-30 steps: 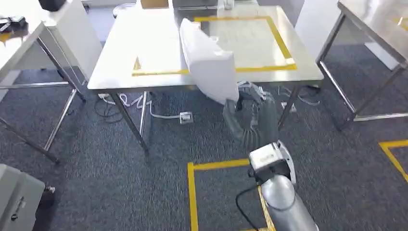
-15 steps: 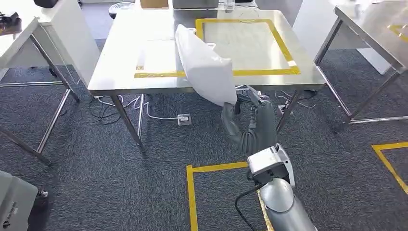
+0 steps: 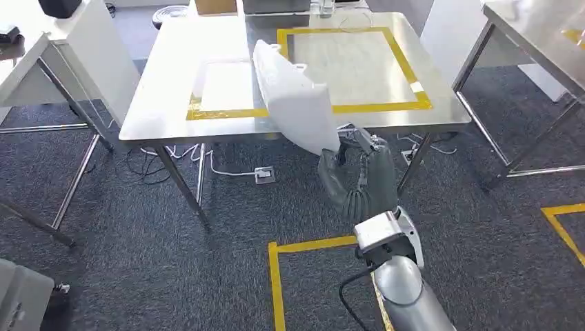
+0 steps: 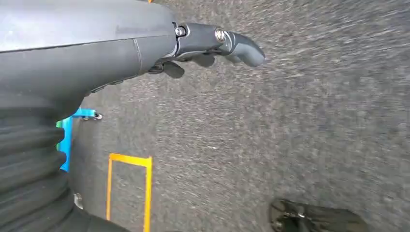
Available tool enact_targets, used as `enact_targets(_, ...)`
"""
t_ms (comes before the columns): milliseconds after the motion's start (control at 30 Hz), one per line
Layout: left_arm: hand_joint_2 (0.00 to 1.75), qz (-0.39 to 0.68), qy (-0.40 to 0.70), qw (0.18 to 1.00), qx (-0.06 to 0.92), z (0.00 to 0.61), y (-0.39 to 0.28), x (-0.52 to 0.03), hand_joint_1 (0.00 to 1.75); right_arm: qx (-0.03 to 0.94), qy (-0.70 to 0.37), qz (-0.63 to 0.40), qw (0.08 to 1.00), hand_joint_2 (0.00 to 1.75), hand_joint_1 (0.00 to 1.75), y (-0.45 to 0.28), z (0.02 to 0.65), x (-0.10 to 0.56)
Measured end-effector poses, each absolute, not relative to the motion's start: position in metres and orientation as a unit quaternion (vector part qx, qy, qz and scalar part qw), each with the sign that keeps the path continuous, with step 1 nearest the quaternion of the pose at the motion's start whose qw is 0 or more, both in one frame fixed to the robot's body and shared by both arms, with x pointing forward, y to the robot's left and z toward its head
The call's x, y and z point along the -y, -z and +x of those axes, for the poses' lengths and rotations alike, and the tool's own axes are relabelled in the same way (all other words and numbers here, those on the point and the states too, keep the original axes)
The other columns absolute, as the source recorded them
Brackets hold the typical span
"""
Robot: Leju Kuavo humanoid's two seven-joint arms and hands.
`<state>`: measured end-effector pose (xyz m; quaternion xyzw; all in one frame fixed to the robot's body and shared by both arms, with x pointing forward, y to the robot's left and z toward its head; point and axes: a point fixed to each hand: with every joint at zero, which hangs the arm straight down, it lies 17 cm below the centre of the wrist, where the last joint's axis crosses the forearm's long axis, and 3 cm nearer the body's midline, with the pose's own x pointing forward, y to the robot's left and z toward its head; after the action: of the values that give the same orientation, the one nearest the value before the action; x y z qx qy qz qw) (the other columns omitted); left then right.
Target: Take the parts from the cabinet and place them on the table.
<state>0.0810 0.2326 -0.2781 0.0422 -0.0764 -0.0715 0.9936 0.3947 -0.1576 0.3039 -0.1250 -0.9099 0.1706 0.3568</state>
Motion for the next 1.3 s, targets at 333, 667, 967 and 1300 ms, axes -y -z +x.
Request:
enact_targets(333, 1.75, 0.045, 0.071, 0.994, 0.075, 0.08, 0.279, -0.237, 0.0, 0.909, -0.172, -0.125, 0.36, 1.75, 1.75, -0.302, 0.397, 0.157)
enact_targets(667, 1.75, 0.046, 0.069, 0.994, 0.074, 0.079, 0.279, -0.238, 0.0, 0.907, -0.175, -0.125, 0.361, 1.75, 1.75, -0.302, 0.402, 0.156)
enact_targets(967, 1.75, 0.041, 0.078, 0.993, 0.078, 0.085, 0.278, -0.234, 0.0, 0.896, -0.2, -0.127, 0.375, 1.75, 1.75, -0.3, 0.431, 0.151)
enact_targets(1300, 1.75, 0.034, 0.108, 0.99, 0.079, 0.096, 0.275, -0.23, 0.0, 0.81, -0.285, -0.242, 0.453, 1.75, 1.75, -0.263, 0.555, 0.188)
